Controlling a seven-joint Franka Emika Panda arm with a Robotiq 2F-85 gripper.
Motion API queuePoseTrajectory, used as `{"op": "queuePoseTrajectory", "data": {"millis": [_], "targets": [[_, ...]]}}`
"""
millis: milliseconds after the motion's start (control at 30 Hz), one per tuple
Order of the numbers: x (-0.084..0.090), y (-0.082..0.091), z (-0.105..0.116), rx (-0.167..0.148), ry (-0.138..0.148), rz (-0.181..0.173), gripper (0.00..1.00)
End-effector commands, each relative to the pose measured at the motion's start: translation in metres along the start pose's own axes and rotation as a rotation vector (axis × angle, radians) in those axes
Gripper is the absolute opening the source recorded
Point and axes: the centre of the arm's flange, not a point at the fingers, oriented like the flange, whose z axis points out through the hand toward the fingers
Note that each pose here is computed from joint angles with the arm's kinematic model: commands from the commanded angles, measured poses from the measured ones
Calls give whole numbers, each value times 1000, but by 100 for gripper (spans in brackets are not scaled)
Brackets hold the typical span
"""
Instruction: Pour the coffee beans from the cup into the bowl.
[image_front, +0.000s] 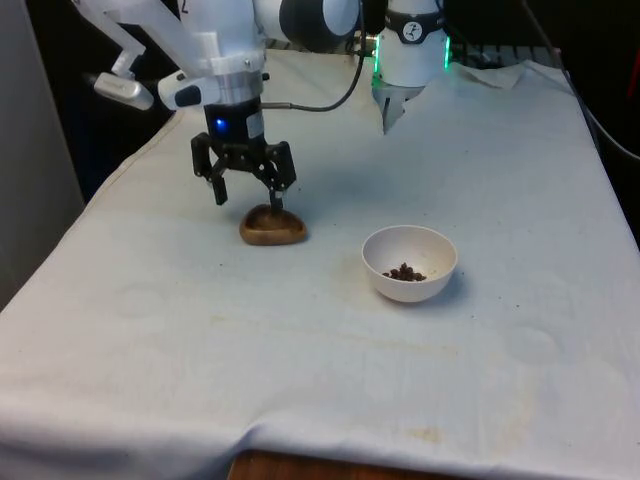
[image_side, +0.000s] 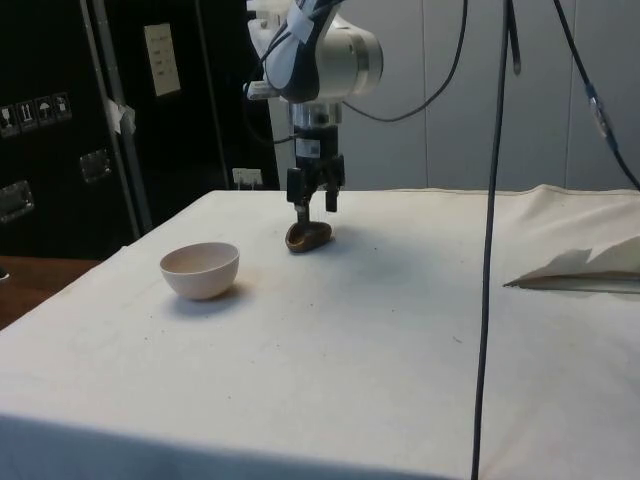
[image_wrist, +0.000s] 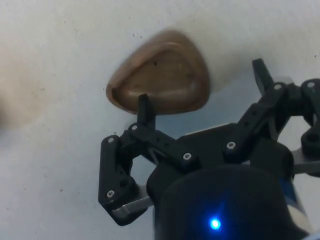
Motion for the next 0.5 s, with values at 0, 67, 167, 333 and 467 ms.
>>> {"op": "queuePoseTrajectory", "data": {"millis": [0,67,167,333,467], "targets": [[-2,-1,-11,5,1,-1,100],[-2,-2,-17,8,1,-1,100],[-2,-4,-26,14,3,-2,100],[-3,-8,-42,23,9,-4,100],[-3,-11,-55,31,12,-7,100]]}}
